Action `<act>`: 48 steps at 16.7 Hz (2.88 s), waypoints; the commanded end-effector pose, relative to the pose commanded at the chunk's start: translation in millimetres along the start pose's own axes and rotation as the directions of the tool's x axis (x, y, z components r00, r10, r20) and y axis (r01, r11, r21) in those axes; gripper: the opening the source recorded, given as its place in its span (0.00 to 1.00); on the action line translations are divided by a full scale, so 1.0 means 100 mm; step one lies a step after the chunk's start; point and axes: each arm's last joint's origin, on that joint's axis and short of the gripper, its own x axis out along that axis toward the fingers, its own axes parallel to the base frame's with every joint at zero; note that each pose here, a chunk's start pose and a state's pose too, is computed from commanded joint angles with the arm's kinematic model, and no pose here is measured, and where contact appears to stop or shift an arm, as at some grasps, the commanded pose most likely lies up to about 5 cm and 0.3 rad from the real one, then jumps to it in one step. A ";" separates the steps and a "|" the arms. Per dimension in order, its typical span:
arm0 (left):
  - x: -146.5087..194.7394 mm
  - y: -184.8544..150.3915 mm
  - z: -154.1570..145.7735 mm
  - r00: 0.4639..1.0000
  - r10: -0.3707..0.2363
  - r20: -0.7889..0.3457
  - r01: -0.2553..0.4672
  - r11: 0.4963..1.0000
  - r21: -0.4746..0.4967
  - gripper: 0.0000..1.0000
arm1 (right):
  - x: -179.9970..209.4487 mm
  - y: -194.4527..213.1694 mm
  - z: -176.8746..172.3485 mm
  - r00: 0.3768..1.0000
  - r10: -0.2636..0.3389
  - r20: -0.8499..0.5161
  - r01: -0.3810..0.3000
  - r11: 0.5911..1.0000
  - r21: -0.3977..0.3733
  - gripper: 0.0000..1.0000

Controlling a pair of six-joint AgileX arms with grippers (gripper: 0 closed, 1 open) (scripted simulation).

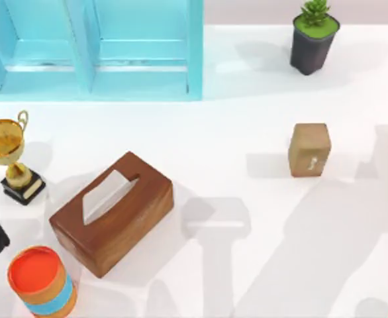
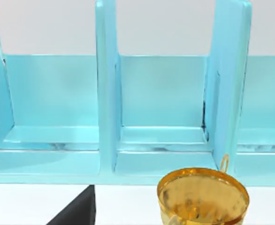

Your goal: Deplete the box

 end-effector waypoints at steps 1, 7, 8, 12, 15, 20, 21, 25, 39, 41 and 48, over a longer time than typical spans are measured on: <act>0.00 0.00 0.00 1.000 0.000 0.000 0.000 1.000 0.000 1.00 | 0.11 -0.01 -0.02 1.000 0.000 0.000 0.000 1.000 0.000 1.00; 0.00 0.00 0.00 1.000 0.000 0.000 0.000 1.000 0.000 1.00 | 0.41 -0.07 -0.06 1.000 0.002 0.001 -0.002 1.000 0.001 1.00; 0.00 0.00 0.00 1.000 0.000 0.000 0.000 1.000 0.000 1.00 | 0.41 -0.07 -0.06 1.000 0.002 0.001 -0.002 1.000 0.001 1.00; 0.00 0.00 0.00 1.000 0.000 0.000 0.000 1.000 0.000 1.00 | 0.41 -0.07 -0.06 1.000 0.002 0.001 -0.002 1.000 0.001 0.77; 0.00 0.00 0.00 1.000 0.000 0.000 0.000 1.000 0.000 1.00 | 0.41 -0.07 -0.06 1.000 0.002 0.001 -0.002 1.000 0.001 0.55; 0.00 0.00 0.00 1.000 0.000 0.000 0.000 1.000 0.000 1.00 | 0.41 -0.07 -0.06 1.000 0.002 0.001 -0.002 1.000 0.001 0.17; 0.00 0.00 0.00 1.000 0.000 0.000 0.000 1.000 0.000 1.00 | 0.41 -0.07 -0.06 1.000 0.002 0.001 -0.002 1.000 0.001 0.10; 0.00 0.00 0.00 1.000 0.000 0.000 0.000 1.000 0.000 1.00 | 0.41 -0.07 -0.06 1.000 0.002 0.001 -0.002 1.000 0.001 0.00; 0.00 0.00 0.00 1.000 0.000 0.000 0.000 1.000 0.000 1.00 | -0.29 -0.22 0.21 0.978 -0.070 0.194 0.077 0.997 -0.031 0.00; 0.00 0.00 0.00 1.000 0.000 0.000 0.000 1.000 0.000 1.00 | -0.54 -0.21 0.21 0.976 -0.071 0.204 0.080 0.996 -0.034 0.00; 0.00 0.00 0.00 1.000 0.000 0.000 0.000 1.000 0.000 1.00 | -0.90 -0.07 -0.03 1.000 -0.005 0.022 0.005 1.000 -0.004 0.00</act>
